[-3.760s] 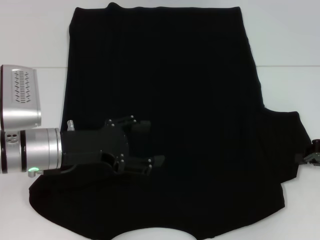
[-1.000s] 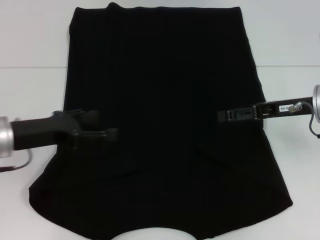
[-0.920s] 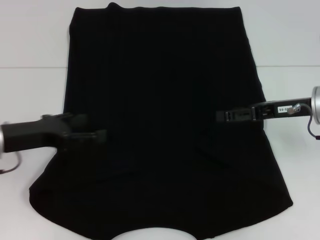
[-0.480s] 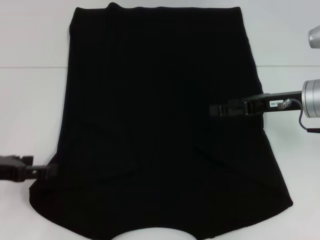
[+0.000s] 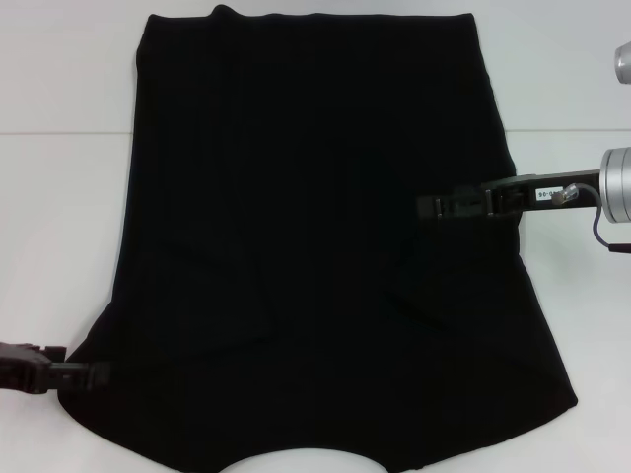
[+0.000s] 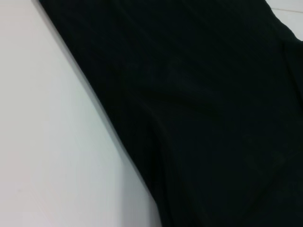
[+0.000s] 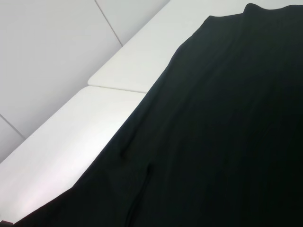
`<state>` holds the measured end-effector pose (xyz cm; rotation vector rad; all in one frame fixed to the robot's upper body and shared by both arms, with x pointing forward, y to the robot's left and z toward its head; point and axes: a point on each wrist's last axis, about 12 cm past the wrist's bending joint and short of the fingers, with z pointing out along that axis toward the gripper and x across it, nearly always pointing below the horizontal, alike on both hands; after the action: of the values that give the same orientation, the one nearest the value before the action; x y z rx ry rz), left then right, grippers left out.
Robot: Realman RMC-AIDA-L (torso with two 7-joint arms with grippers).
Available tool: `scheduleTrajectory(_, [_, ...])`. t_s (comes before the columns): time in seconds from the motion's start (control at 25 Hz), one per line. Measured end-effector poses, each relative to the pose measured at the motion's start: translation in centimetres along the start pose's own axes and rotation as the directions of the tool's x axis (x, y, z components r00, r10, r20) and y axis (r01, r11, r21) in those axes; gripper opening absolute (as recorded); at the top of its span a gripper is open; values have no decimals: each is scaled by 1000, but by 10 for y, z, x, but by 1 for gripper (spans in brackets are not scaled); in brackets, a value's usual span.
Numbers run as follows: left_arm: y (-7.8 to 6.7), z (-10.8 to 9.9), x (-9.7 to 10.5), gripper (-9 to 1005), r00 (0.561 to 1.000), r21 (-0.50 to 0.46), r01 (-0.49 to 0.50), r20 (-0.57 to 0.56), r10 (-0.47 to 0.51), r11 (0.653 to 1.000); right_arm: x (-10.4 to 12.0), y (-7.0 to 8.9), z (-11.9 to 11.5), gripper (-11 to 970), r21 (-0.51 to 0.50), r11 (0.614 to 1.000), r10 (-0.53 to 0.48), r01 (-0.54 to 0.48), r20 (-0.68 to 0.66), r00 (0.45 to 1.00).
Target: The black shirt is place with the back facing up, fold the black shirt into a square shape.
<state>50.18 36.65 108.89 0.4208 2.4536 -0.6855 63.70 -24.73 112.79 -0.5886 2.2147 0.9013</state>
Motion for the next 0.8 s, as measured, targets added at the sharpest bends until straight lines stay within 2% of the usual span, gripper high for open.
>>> scheduleTrajectory(0.36, [3, 2, -3, 806, 1000, 1, 11, -15, -11, 1000, 1, -1, -2, 915, 5, 1000, 4, -4, 4, 1000])
scheduleTrajectory(0.8, [2, 4, -3, 337, 1000, 8, 13, -18, -13, 1000, 3, -2, -4, 914, 4, 1000, 9, -9, 1, 1000])
